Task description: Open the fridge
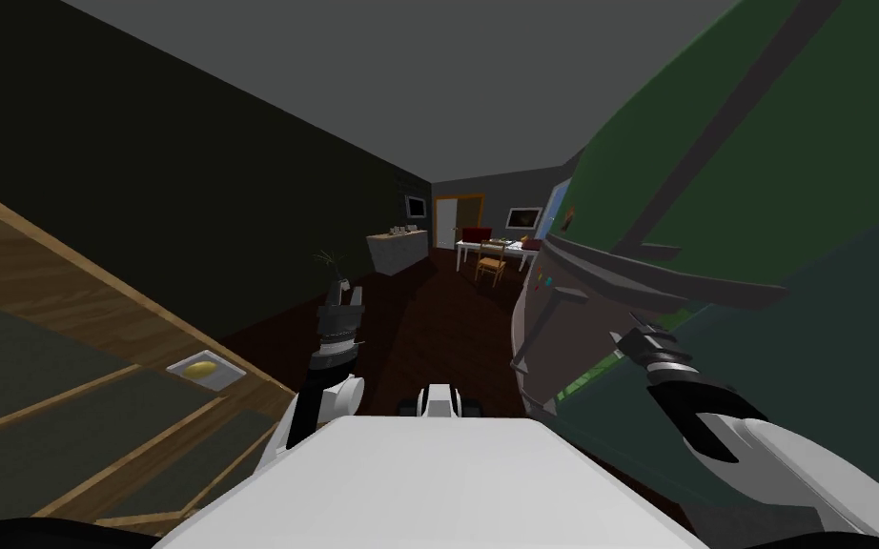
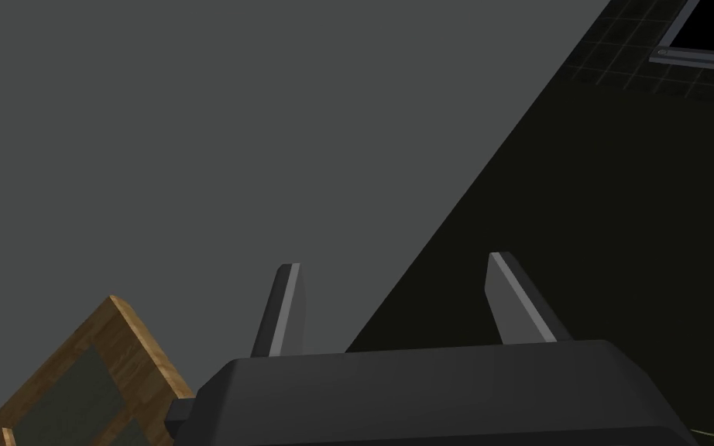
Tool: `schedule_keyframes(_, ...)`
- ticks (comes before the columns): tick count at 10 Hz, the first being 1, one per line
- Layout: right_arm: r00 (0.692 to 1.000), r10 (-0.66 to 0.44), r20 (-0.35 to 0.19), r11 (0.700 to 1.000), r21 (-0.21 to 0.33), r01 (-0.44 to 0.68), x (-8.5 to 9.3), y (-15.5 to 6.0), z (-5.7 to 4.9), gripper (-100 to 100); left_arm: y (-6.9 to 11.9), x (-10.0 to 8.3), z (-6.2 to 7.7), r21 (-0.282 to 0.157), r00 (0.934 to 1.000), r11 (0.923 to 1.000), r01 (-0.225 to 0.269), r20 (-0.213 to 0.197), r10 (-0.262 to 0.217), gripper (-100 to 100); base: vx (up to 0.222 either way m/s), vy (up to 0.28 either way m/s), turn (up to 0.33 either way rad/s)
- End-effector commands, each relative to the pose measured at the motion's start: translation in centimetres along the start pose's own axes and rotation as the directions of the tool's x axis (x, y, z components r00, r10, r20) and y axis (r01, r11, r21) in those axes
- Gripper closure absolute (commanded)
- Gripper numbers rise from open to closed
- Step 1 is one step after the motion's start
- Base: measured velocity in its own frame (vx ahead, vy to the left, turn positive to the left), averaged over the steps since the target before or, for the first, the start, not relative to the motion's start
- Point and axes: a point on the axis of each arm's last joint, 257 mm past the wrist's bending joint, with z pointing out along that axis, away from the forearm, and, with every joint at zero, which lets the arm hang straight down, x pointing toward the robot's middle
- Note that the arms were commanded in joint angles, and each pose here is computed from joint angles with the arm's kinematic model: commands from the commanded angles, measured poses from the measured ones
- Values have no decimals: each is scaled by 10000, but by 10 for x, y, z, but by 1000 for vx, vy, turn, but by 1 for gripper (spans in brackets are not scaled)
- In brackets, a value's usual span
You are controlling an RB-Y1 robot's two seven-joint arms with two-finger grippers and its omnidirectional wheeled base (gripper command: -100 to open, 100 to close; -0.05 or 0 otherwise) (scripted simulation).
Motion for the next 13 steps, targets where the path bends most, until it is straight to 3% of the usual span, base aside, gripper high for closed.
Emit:
schedule_keyframes(1, 10000, 58, 39, 9999, 92, -58, -7, 2, 2, 100, 0, 0, 0, 1, 10000, 10000, 0, -1, 0, 0, -45, -12, 58)
schedule_keyframes(2, 10000, 78, -40, 9999, -78, -79, -1, 8, -2, 100, 0, 0, 0, 1, 10000, 10000, 0, -1, 0, 0, -42, 4, -7)
schedule_keyframes(3, 9972, 41, -752, 9995, -303, -64, 26, 18, -2, 100, 0, 0, 0, 0, 10000, 10000, -1, -1, 1, 0, 46, 143, 190)
schedule_keyframes(4, 9970, 40, -777, 9995, -303, -63, 27, 18, -2, 100, 0, 0, 0, 1, 10000, 10000, 4, 0, -4, 0, 51, 172, 123)
schedule_keyframes(5, 9888, -37, -1493, 9993, -376, -20, 55, 19, -1, 100, 0, 0, 0, 2, 10000, 10000, 3, 0, -3, 0, 39, 262, 276)
schedule_keyframes(6, 9882, -38, -1529, 9993, -374, -19, 56, 19, -1, 100, 0, 0, 0, 4, 10000, 10000, 7, 1, -7, 0, 67, 241, 145)
schedule_keyframes(7, 9762, -114, -2167, 9990, -441, 19, 82, 20, -2, 100, 0, 0, 0, 3, 10000, 10000, 4, 1, -4, 0, 97, 244, 222)
schedule_keyframes(8, 9737, -118, -2276, 9990, -437, 19, 85, 20, -2, 100, 0, 0, 0, 3, 10000, 10000, 5, 1, -5, 0, 97, 202, 145)
schedule_keyframes(9, 9533, -199, -3013, 9988, -491, 53, 113, 20, -5, 100, 0, 0, 0, 2, 10000, 10000, 3, 0, -3, 0, 107, 249, 214)
schedule_keyframes(10, 9533, -199, -3013, 9988, -491, 53, 113, 20, -5, 100, 0, 0, 0, 2, 10000, 10000, 4, 1, -4, 0, 114, 191, 117)
schedule_keyframes(11, 9306, -273, -3650, 9985, -539, 81, 140, 19, -8, 100, 0, 0, 0, 2, 10000, 10000, 3, 0, -3, 0, 115, 206, 286)
schedule_keyframes(12, 9272, -277, -3737, 9985, -535, 83, 142, 19, -9, 100, 0, 0, 0, 2, 10000, 10000, 4, 0, -4, 0, 105, 171, 140)
schedule_keyframes(13, 8998, -346, -4350, 9983, -575, 106, 167, 17, -14, 100, 0, 0, 0, 2, 10000, 10000, 2, 0, -2, 0, 126, 191, 230)
